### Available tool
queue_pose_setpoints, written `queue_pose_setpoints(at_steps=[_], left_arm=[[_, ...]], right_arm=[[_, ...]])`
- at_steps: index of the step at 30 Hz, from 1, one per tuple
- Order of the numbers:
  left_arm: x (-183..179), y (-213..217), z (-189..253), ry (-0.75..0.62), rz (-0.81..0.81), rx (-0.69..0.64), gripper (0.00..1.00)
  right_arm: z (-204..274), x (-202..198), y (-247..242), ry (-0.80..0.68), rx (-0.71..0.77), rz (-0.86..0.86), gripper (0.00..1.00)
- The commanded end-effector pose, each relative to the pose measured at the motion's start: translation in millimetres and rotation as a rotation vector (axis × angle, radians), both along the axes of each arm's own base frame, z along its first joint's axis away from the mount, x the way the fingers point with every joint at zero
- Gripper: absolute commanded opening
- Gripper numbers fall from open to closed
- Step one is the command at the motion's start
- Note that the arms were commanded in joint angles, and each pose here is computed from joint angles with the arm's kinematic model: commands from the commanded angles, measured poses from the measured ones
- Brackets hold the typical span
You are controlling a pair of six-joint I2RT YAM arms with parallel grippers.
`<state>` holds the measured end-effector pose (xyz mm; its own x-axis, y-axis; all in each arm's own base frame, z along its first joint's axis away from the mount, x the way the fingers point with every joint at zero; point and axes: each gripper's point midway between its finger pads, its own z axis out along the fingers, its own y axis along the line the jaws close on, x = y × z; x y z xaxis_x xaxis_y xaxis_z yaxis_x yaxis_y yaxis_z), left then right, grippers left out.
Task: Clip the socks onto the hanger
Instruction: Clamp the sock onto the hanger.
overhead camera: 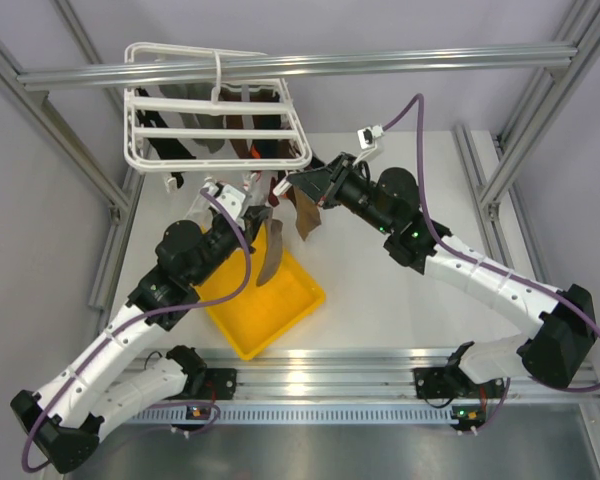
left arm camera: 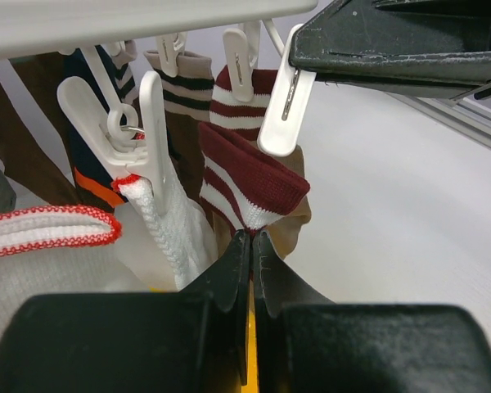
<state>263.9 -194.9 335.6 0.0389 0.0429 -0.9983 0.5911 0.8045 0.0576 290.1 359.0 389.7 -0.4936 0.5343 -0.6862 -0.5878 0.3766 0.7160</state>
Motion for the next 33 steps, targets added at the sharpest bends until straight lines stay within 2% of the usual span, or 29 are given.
queue_pose_setpoints(at_steps=[1,30,31,33], left_arm=[[1,0,35,-0.085,0.008,-0.068,0.00],[0,-16,61,-0.155,-0.047,-0.076,0.00],[0,-17,61,-0.157,-0.048,-0.076,0.00],[-3,-22,60,-0.157,-0.080,-0.069,0.00]], right_arm=[[26,11,-7,-0.033,0.043,-0.062,0.00],[22,7,0,-0.013,0.034,-0.022,0.00],[21,7,0,-0.013,0.031,-0.021,0.01],[22,5,1,-0.017,0.034,-0.013,0.11]])
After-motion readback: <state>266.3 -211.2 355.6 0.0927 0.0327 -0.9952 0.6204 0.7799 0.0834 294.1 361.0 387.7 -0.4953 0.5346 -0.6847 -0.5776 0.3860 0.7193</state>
